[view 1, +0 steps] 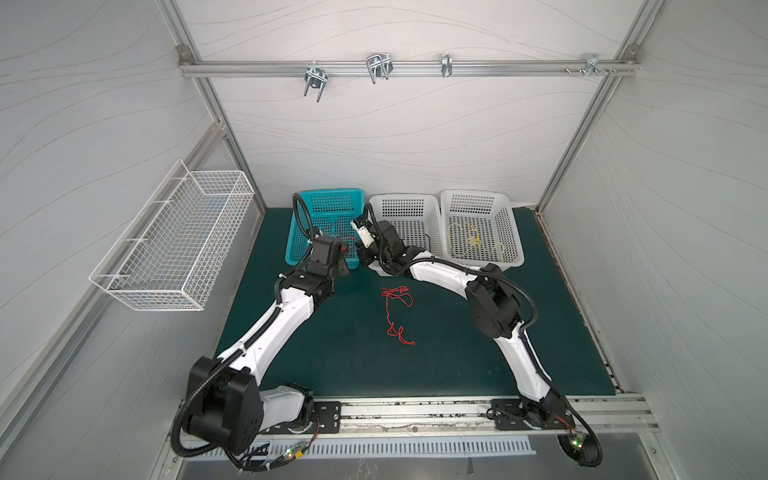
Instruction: Untangle the cables
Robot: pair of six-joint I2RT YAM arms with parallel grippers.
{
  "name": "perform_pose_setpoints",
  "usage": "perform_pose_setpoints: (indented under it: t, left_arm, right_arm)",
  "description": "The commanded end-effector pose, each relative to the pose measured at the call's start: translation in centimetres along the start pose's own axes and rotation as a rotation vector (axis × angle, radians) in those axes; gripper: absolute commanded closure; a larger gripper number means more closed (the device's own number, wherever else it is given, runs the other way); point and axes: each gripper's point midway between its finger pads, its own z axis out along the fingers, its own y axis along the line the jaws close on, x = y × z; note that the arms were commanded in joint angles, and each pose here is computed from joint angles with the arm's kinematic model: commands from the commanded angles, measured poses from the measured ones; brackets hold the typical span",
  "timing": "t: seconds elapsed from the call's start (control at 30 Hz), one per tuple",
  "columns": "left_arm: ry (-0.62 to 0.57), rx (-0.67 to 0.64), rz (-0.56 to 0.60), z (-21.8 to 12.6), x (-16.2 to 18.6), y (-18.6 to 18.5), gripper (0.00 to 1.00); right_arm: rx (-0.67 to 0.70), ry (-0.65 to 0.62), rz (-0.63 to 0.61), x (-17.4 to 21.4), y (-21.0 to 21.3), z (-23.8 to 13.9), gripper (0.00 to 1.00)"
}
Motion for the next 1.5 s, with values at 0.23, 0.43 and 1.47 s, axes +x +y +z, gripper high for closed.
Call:
perform_pose_setpoints:
  t: [0.23, 0.43, 1.47]
  left_arm:
    - [0.03, 0.027, -0.095, 3.9, -2.2, -1.0, 0.58]
    - [0.045, 0.036, -0.083, 4.4, -2.1, -1.3, 0.58]
    - [0.084, 0.302, 0.007, -0.5, 0.1, -5.3, 0.49]
  right_arm:
    - [0.005, -0.001, -0.026, -0.4, 0.5, -0.9, 0.99]
    - [0.029, -0.021, 0.012, -1.4, -0.7, -1.5, 0.91]
    - [-0.002, 0.0, 0.141, 0.0, -0.9, -15.1, 0.63]
